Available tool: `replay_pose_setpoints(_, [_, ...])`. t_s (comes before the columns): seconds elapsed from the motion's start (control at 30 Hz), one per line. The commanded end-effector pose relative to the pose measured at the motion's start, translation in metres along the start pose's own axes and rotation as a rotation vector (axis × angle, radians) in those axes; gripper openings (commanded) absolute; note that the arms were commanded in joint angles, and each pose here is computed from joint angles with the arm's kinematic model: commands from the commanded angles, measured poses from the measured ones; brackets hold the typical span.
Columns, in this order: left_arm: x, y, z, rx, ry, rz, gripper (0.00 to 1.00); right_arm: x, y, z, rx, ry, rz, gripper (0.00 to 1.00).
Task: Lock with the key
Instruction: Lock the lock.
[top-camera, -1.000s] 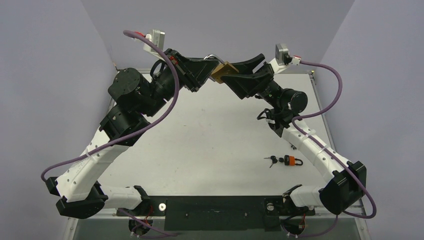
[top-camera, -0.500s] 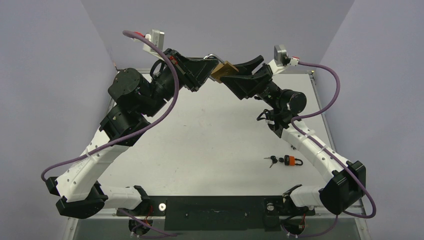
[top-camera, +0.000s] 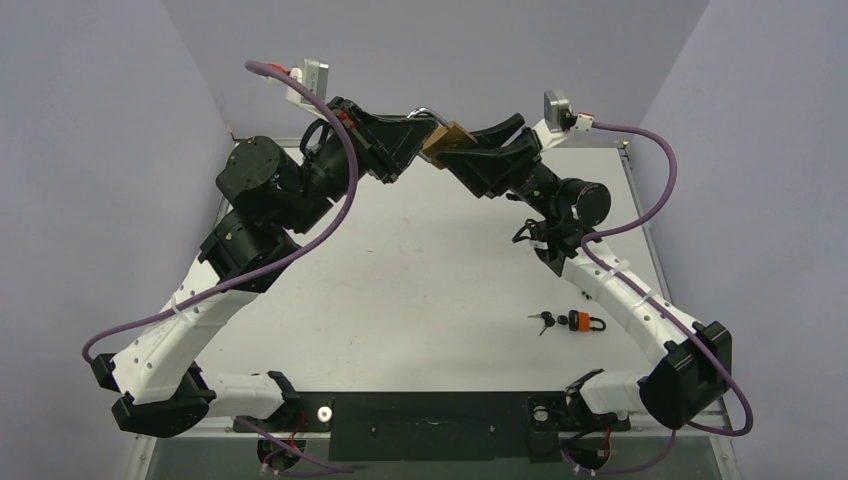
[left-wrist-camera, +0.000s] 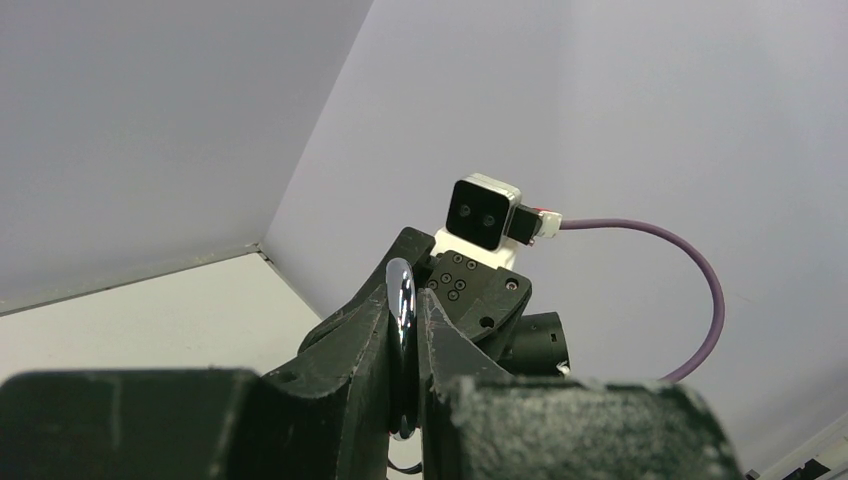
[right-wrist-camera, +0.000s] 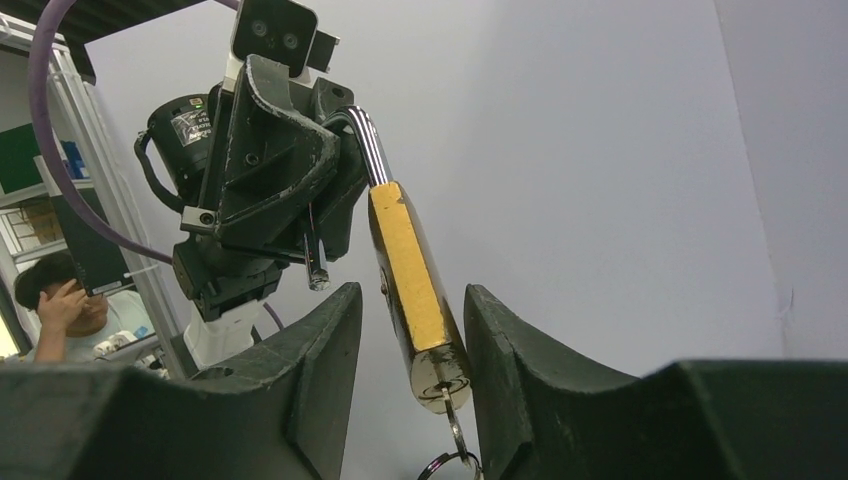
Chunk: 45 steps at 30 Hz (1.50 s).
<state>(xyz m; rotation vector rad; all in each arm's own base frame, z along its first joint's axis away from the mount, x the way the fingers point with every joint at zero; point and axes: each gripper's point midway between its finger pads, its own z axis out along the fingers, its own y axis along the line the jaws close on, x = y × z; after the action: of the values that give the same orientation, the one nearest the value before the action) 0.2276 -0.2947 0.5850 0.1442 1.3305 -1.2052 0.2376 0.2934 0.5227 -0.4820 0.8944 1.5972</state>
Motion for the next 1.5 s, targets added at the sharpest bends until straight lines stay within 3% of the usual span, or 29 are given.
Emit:
replay_pose_setpoints(0.0, [-0.059, -0.035, -0.011, 0.107, -0.193, -0.031, 0.00, -0.021, 0.024, 0.009, -0.077, -0.045, -0.075, 0.37])
replay_pose_setpoints(0.07, [-0.057, -0.034, -0.011, 0.105, -0.191, -0.029, 0.00, -0.022, 0.024, 0.010, -0.077, -0.048, -0.073, 0.31])
replay_pose_setpoints(0.17, [-0.048, -0.030, -0.011, 0.098, -0.159, -0.011, 0.00, -0.023, 0.025, 0.010, -0.071, -0.047, -0.049, 0.01])
replay_pose_setpoints(0.2, [-0.039, -0.028, -0.012, 0.097, -0.124, 0.002, 0.00, -0.022, 0.025, 0.010, -0.071, -0.039, -0.038, 0.00])
replay_pose_setpoints(0.3, [-0.010, -0.013, -0.020, 0.077, -0.025, 0.069, 0.04, -0.020, 0.031, 0.003, -0.056, -0.025, -0.020, 0.00])
replay_pose_setpoints(0.47, [0.025, 0.007, -0.047, 0.051, 0.096, 0.156, 0.34, 0.000, 0.036, -0.017, -0.020, 0.030, 0.031, 0.00])
replay_pose_setpoints(0.6, [0.042, 0.008, -0.076, 0.102, 0.179, 0.232, 0.47, 0.004, 0.056, -0.035, 0.013, 0.076, -0.003, 0.00])
replay_pose_setpoints(1.0, [0.075, 0.020, -0.109, 0.134, 0.356, 0.320, 0.48, 0.042, 0.092, -0.078, 0.057, 0.282, -0.022, 0.00])
replay_pose_setpoints(1.27, [0.099, -0.007, -0.125, 0.338, 0.473, 0.276, 0.46, 0.063, 0.084, -0.093, 0.138, 0.386, -0.039, 0.00])
replay_pose_setpoints(1.47, [0.108, 0.009, -0.125, 0.277, 0.538, 0.282, 0.42, 0.065, 0.076, -0.097, 0.187, 0.403, -0.072, 0.00])
